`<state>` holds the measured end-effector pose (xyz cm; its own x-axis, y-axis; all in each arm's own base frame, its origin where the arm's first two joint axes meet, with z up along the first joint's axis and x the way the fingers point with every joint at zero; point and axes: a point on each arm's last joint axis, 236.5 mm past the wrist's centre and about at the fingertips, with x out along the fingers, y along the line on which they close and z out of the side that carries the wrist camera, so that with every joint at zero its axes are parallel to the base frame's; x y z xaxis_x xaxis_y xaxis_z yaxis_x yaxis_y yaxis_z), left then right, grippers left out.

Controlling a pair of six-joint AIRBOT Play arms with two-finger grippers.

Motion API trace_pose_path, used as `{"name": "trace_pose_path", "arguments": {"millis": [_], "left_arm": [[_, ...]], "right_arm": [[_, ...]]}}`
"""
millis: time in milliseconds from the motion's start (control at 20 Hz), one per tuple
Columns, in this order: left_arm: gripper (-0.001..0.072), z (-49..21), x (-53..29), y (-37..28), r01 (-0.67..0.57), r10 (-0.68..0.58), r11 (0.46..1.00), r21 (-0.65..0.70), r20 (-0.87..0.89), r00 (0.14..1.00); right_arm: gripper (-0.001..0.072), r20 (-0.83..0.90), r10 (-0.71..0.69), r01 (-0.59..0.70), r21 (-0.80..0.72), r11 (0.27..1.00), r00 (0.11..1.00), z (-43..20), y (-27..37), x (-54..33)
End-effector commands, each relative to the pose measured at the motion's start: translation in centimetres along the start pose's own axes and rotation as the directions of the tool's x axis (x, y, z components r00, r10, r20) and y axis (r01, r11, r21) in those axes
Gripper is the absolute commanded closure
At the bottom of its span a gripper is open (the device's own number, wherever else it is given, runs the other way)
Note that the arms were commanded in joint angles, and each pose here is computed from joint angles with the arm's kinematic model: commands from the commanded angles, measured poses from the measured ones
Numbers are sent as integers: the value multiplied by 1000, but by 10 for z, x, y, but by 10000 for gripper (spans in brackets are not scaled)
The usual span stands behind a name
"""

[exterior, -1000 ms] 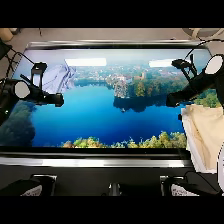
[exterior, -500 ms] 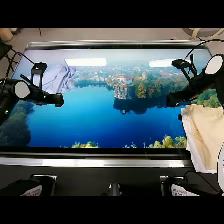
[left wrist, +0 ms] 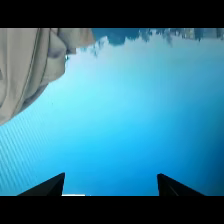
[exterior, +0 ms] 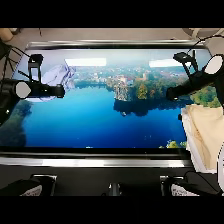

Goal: Fold the shirts.

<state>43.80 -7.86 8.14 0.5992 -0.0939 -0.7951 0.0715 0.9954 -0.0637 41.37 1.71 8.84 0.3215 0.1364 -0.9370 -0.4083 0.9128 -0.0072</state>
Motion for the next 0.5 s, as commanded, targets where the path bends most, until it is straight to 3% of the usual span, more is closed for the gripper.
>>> {"name": "trace_pose_path", "arguments": {"millis": [0, 50, 250, 450], "left_arm": [[-9, 47, 5, 0, 19, -17, 1000, -13, 183, 983], [70, 56, 13, 10, 6, 1, 999, -40, 182, 983], [67, 60, 89, 92, -112, 99, 978, -177, -78, 992], [65, 16, 169, 124, -146, 50, 955, -258, -343, 938]], "right_arm": [[86, 145, -73, 73, 4, 997, 987, 35, -17, -3], [86, 174, -87, 87, 7, 996, 981, 41, -20, -5], [89, 231, -66, 62, 24, 998, 971, 55, -16, -7], [89, 218, 13, -20, 30, 999, 976, 54, 1, 0]]}}
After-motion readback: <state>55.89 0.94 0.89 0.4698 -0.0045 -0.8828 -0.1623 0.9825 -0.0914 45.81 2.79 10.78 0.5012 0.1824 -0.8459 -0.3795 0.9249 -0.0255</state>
